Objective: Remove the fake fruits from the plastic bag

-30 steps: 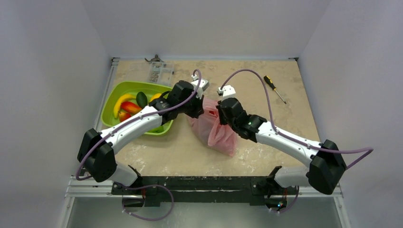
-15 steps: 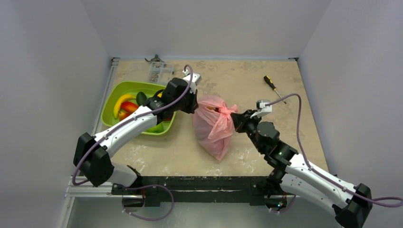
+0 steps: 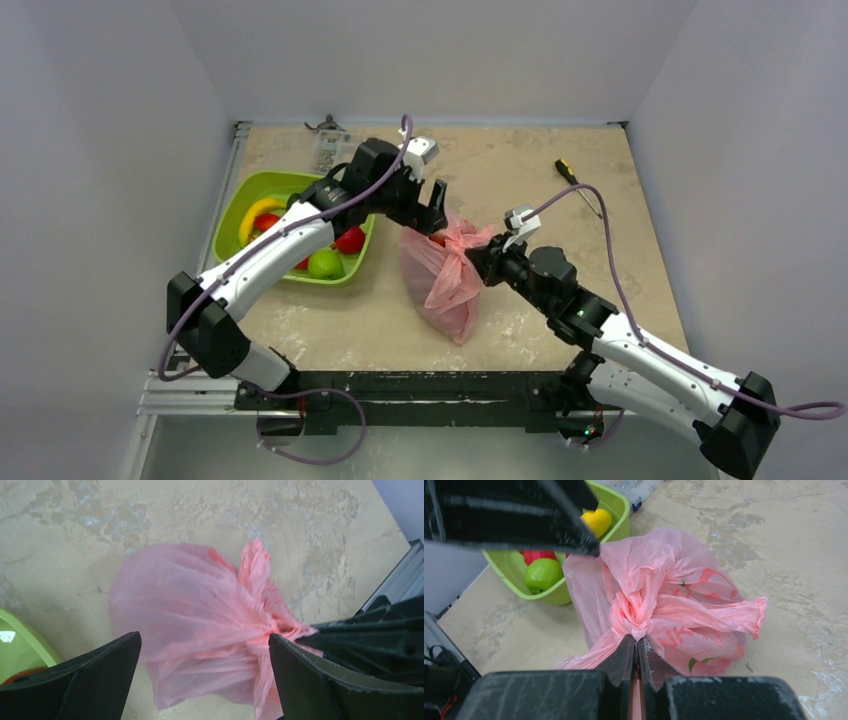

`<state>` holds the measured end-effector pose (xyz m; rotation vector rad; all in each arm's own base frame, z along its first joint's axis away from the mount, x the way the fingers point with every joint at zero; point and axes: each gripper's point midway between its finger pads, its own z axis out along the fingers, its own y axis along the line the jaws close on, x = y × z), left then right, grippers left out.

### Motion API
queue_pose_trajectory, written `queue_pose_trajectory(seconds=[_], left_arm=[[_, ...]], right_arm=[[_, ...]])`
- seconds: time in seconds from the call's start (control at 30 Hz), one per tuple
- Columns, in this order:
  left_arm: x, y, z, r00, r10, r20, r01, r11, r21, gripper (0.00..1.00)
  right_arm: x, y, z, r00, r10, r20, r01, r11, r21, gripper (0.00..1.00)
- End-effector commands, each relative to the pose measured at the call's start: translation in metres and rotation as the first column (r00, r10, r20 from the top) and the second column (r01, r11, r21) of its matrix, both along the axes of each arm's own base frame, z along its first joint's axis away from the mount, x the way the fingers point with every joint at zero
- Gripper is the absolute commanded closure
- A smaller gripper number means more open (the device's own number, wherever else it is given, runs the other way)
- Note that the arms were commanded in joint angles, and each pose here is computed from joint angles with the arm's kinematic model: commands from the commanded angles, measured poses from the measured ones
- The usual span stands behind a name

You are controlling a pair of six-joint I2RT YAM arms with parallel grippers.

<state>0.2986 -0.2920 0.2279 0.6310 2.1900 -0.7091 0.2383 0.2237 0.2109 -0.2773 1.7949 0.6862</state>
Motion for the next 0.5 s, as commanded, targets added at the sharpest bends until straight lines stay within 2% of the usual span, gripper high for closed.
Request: queue_pose_trajectory(seconds=[0.0, 0.13, 0.3, 0.4, 0.47], left_arm=[[0.005, -0.01, 0.017, 0.999, 0.003, -0.044, 0.0, 0.997, 0.08, 0.0], [0.009, -0.022, -0.004, 0.996, -0.027, -0.084, 0.035, 0.994, 0.099, 0.01], [-0.007, -0.04, -0.019, 0.988, -0.131, -0.087, 0.137, 0.988, 0.069, 0.03], [-0.016, -0.054, -0.022, 0.977, -0.184, -0.108, 0.187, 0.982, 0.018, 0.1], [-0.015, -0.054, -0.03, 0.974, -0.18, -0.135, 0.187, 0.981, 0.044, 0.17]], right_arm=[[-0.004, 0.01, 0.021, 0.994, 0.082, 0.069, -0.082, 0.997, -0.005, 1.0], [-0.003, 0.008, 0.019, 0.995, 0.077, 0.058, -0.076, 0.997, -0.03, 1.0], [-0.004, 0.011, 0.015, 0.995, 0.083, 0.049, -0.082, 0.996, -0.018, 1.0], [-0.005, 0.015, 0.014, 0.994, 0.1, 0.04, -0.1, 0.995, -0.012, 1.0], [-0.005, 0.018, 0.014, 0.993, 0.111, 0.041, -0.111, 0.994, -0.012, 1.0]])
